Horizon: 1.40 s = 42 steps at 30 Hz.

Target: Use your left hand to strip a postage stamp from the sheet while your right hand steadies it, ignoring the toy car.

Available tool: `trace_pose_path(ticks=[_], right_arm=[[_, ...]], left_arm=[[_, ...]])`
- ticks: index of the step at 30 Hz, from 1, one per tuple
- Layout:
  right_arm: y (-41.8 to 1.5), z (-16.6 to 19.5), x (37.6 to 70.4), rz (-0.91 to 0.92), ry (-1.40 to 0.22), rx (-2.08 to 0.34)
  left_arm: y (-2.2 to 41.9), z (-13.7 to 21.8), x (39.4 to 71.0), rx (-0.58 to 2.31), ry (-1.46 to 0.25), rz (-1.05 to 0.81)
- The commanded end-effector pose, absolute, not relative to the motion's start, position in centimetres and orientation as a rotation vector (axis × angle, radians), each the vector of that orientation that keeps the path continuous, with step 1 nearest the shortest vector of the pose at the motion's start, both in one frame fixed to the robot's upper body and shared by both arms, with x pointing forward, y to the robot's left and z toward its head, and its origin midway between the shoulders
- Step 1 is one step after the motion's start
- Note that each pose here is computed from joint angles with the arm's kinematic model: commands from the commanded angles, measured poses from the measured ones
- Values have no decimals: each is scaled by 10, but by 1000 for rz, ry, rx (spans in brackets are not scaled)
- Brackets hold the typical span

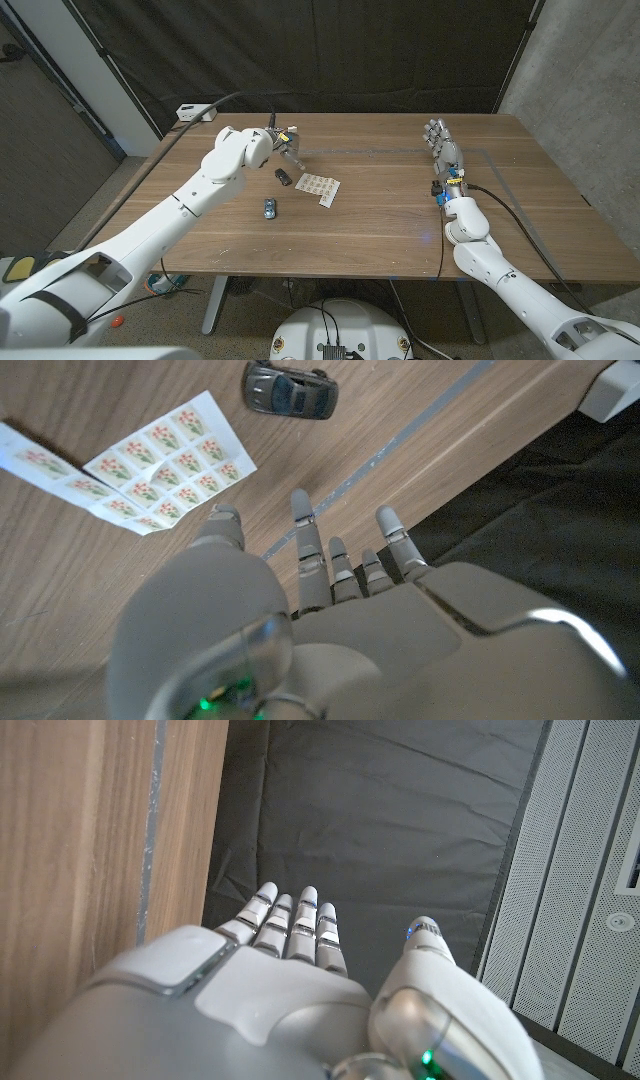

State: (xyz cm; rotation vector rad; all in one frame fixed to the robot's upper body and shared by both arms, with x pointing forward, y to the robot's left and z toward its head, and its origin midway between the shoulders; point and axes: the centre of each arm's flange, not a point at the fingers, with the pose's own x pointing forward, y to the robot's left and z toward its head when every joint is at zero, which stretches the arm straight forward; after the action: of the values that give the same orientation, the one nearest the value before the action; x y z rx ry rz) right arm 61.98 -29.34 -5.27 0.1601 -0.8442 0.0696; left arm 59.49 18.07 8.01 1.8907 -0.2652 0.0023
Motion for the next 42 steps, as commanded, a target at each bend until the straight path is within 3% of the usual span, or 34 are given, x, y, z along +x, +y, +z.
trace_pose_path(ticks=[1,16,42], right_arm=[[-296,-59,622,66,-842,171],[-297,-62,628,59,-840,176],[-304,-67,627,41,-845,186]], left_arm=[[190,78,608,1930,-252,85],[179,55,625,1872,-288,-13],[153,20,642,1872,-344,-31]])
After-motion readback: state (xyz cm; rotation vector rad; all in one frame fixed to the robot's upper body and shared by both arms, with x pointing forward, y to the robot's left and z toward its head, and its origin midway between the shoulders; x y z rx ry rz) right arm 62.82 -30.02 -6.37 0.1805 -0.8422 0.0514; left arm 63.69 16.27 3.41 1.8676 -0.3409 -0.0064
